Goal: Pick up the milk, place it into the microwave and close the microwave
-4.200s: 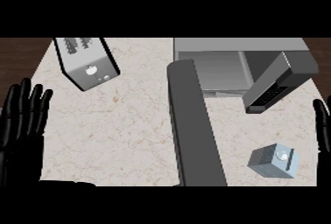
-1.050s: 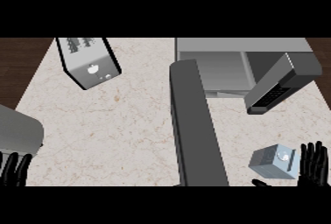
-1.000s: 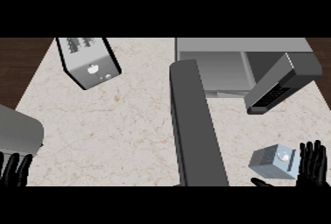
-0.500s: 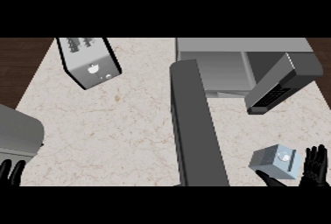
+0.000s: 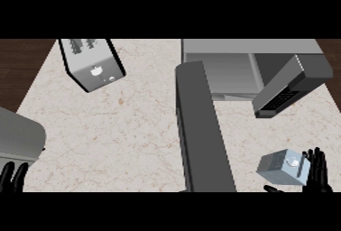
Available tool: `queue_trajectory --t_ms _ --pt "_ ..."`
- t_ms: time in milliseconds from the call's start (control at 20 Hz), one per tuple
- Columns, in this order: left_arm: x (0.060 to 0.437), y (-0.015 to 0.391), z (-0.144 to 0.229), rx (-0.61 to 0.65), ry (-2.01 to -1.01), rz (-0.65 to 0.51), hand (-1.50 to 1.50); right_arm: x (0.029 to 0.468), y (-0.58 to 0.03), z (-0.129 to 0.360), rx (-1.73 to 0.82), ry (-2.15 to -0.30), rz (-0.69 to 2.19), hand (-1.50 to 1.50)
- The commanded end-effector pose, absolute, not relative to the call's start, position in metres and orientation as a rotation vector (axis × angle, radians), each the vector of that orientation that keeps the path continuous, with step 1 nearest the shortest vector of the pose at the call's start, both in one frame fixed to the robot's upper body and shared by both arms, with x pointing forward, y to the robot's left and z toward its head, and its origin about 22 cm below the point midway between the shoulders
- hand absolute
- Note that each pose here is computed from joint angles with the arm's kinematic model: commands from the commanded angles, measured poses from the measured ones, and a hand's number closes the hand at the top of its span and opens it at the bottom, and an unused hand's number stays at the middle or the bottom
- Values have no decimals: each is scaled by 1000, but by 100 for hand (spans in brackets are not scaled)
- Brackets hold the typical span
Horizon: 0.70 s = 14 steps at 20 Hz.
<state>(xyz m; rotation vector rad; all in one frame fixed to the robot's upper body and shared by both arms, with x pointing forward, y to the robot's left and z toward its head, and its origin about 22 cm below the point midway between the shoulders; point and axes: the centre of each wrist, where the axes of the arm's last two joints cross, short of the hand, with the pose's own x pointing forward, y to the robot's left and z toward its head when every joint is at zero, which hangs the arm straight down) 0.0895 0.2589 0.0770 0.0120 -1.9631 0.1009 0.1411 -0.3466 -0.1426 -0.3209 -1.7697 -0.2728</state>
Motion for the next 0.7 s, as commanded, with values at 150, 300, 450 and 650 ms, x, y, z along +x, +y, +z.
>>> queue_trajectory --t_ms 150,300,450,650 --pt "90 260 71 22 -1945 97 -150 165 -331 -145 36 -1894 -234 150" --pt "91 271 76 -3 -1930 107 -150 140 -326 -157 -139 -1952 -217 150" --pt "98 268 79 28 -1964 121 -150 147 -323 -147 -416 -1979 -208 150" --pt "87 264 61 -14 -1951 128 -150 149 -326 -127 -312 -2019 -343 150"
